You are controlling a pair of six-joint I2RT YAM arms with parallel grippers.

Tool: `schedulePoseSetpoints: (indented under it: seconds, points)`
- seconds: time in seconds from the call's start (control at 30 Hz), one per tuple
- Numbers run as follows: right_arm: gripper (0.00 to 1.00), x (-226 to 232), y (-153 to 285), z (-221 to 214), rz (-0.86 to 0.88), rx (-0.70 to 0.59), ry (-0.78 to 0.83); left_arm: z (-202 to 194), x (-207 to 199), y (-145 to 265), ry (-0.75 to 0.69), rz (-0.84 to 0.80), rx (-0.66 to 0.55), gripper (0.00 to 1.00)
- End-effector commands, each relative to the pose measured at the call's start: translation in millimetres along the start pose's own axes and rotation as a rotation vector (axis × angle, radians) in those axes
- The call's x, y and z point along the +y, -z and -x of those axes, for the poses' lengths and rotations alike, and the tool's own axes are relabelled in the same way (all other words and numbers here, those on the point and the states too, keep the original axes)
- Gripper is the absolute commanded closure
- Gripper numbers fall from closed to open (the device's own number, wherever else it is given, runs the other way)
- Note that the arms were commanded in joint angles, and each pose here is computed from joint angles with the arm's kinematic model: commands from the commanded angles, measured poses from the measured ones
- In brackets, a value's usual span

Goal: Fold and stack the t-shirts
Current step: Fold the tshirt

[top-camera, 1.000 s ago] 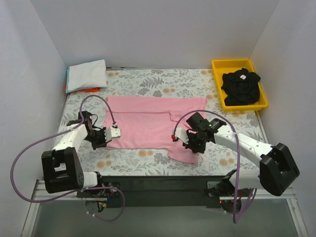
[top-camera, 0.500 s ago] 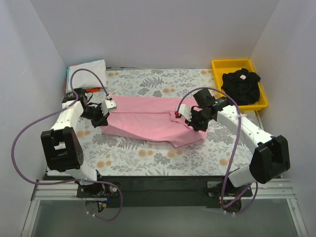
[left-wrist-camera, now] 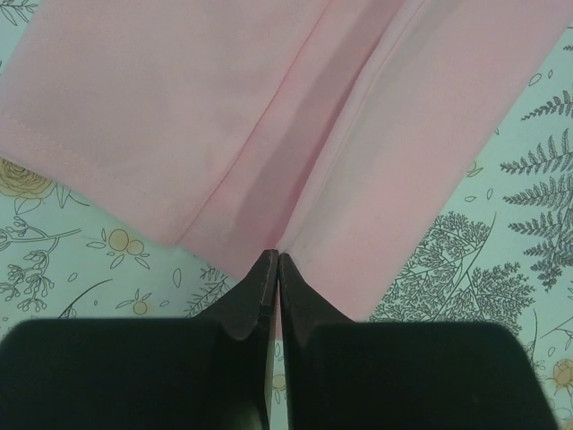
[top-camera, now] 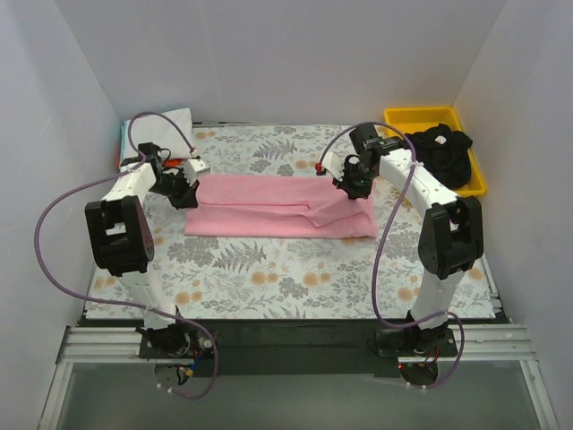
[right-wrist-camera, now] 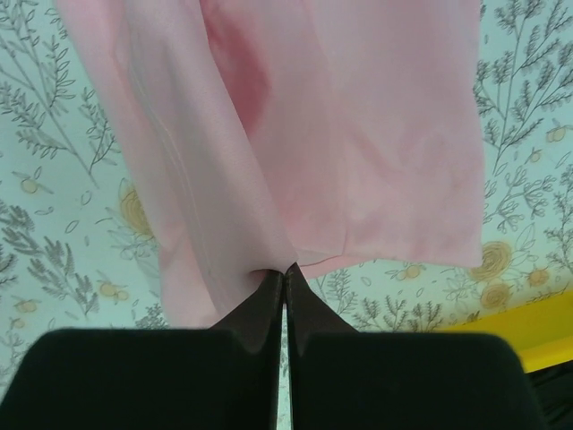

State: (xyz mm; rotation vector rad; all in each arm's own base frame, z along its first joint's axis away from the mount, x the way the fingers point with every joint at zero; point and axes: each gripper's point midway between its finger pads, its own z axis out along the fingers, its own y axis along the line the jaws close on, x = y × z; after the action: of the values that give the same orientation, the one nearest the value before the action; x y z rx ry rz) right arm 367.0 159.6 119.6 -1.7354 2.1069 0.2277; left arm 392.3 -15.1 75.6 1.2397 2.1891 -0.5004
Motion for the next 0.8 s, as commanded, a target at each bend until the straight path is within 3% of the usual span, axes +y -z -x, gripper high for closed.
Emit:
schedulePoseSetpoints:
  seconds: [0.0, 0.47, 0.53, 0.57, 0.6, 0.63, 0.77]
  points:
    - [0.99, -19.1, -0.8, 7.1, -0.018, -0.001, 0.076, 14.0, 15.1, 5.3, -0.011, 0.042, -0.036, 1.00]
    - [0.99, -24.6, -26.2, -5.4, 0.016, 0.050, 0.047, -1.3, 18.7, -7.7, 0.020, 0.038, -0.003, 1.00]
    - [0.85, -24.6, -27.5, -7.8, 0.017, 0.061, 0.026, -1.8, 22.0, -7.9, 0.036, 0.051, 0.002, 0.97]
    - [0.72, -23.1, -27.9, -9.0, 0.023, 0.062, 0.018, -1.1, 26.0, -7.3, 0.043, 0.062, 0.006, 0.87]
    - [0.30, -23.9, -17.4, -12.0, 0.018, 0.036, -0.059, 5.3, 32.9, -3.1, 0.144, 0.097, 0.005, 0.75]
    - [0.30, -27.7, -11.8, -15.6, 0.010, 0.036, -0.073, 5.5, 33.6, -0.1, 0.174, 0.097, 0.010, 0.73]
    - [0.27, -21.4, 21.0, -30.2, 0.077, -0.028, -0.320, 8.1, 12.4, 12.2, 0.322, 0.035, -0.003, 0.43]
